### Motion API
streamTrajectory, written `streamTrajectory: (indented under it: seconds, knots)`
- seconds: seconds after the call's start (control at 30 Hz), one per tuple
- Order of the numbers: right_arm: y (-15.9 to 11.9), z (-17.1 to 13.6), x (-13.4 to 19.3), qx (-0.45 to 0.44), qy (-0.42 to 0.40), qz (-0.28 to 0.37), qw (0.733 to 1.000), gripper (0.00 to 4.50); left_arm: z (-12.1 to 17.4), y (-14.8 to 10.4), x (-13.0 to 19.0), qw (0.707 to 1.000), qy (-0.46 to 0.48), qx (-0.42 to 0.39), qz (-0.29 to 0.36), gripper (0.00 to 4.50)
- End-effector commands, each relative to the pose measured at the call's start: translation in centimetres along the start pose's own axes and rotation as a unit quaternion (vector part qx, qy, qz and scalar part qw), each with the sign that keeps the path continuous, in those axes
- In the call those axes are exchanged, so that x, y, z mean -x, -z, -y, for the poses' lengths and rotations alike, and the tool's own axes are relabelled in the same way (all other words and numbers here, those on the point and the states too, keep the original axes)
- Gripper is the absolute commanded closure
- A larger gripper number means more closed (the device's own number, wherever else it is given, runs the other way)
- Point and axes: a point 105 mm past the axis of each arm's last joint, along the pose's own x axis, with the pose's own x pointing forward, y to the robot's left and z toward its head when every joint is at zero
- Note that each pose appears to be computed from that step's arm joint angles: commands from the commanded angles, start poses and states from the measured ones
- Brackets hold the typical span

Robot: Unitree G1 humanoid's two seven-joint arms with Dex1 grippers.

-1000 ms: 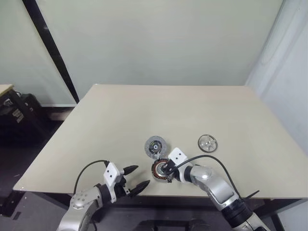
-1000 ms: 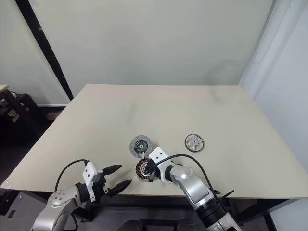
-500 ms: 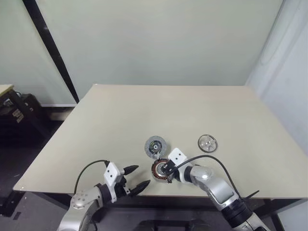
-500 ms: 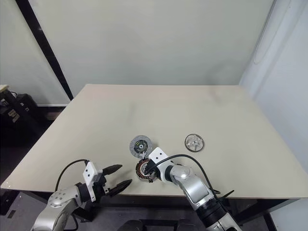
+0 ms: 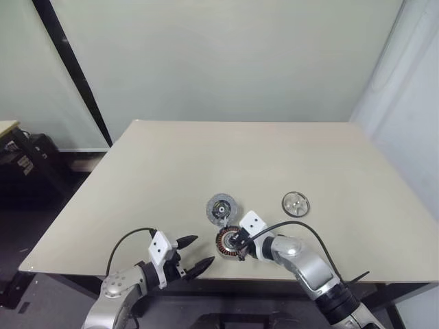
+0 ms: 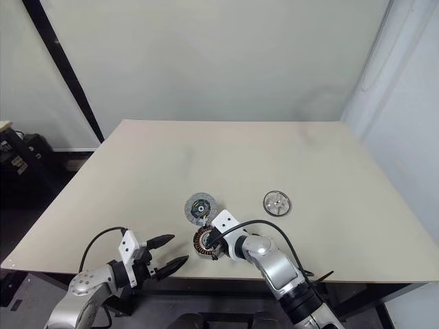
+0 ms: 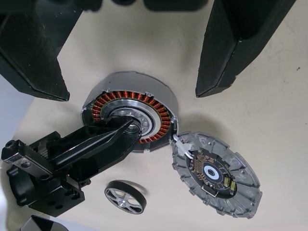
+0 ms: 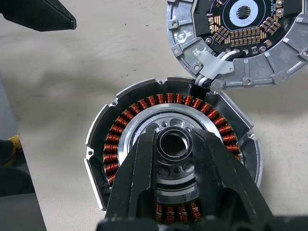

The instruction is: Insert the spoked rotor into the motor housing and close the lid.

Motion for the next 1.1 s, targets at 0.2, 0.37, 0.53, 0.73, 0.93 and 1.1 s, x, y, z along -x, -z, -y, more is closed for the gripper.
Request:
streamTrajectory:
  seconds: [0.2,0.37,0.53,0.73,0.93,1.1]
  knots:
    - [-0.82,-0.28,-0.05,0.003,-0.006,0.014,1.0,3.75,-0.14,-1.12,-0.25,1.0,0.0,-0.024,0.015,0.0]
    - [-0.82,-0.42,-0.17,0.002,-0.007,0.015,1.0,3.75,-0.14,-1.14,-0.26,1.0,0.0,-0.024,0.016,0.0]
    - [-0.9,-0.52,-0.25,0.002,-0.009,0.017,1.0,3.75,-0.31,-1.06,-0.03,1.0,-0.003,-0.024,0.013,0.0]
    - [-1.0,-0.71,-0.38,0.002,-0.013,0.019,1.0,3.75,-0.69,-1.0,0.43,1.0,-0.013,-0.024,0.013,0.0]
    - [-0.91,-0.64,-0.44,0.003,-0.013,0.018,1.0,3.75,-0.76,-0.94,0.62,1.0,-0.016,-0.024,0.012,0.0]
    - [-0.96,-0.25,-0.38,0.006,-0.006,0.018,1.0,3.75,-0.65,-0.88,0.62,1.0,-0.016,-0.024,0.011,0.0]
